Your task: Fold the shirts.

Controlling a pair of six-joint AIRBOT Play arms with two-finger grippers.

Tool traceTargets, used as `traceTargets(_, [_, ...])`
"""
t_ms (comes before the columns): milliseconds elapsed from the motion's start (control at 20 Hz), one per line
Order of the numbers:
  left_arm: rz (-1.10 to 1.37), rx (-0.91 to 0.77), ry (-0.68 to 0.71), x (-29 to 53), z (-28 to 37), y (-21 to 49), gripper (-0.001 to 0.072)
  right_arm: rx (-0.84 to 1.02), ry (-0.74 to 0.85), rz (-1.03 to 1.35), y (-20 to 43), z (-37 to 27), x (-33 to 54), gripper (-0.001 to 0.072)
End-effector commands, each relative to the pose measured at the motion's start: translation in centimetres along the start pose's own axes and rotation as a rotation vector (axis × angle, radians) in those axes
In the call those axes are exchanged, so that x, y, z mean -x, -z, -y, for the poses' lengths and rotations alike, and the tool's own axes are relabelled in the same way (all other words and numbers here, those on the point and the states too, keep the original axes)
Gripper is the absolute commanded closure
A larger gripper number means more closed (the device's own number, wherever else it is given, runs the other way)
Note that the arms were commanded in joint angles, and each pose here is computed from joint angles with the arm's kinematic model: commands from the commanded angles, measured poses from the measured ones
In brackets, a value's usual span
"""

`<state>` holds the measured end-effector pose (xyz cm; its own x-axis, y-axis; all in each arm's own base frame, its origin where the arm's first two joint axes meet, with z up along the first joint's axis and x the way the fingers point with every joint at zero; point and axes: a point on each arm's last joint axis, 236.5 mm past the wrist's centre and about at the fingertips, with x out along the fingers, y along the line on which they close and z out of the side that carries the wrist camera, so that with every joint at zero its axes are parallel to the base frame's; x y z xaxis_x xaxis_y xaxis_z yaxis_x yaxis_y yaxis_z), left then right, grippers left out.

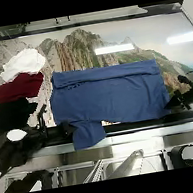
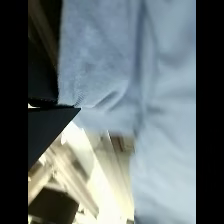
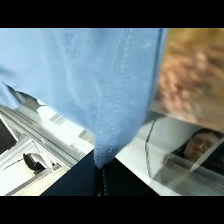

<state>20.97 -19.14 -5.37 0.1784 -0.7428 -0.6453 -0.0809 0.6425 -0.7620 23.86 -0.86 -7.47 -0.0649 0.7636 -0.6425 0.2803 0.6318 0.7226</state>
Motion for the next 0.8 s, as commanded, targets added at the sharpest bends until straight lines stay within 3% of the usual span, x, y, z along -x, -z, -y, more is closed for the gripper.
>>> traceTargets(0, [0.049,-0.080,0.062,2.7,3.6,-3.5,0.0685,-0.002,0.014,0.049,-1.4,-0.8,2.1,0.0695])
traceTargets(250, [0.177,-0.161,0.076,7.2,5.0,-12.2,0.0685,0.056,-0.049,0.249,-7.0,-3.4,2.8,0.0695])
traceTargets(750, [0.150,-0.205,0.095,5.1,4.5,-25.4,0.0685,0.060,-0.221,0.490,-18.5,-6.4,4.6,0.0695])
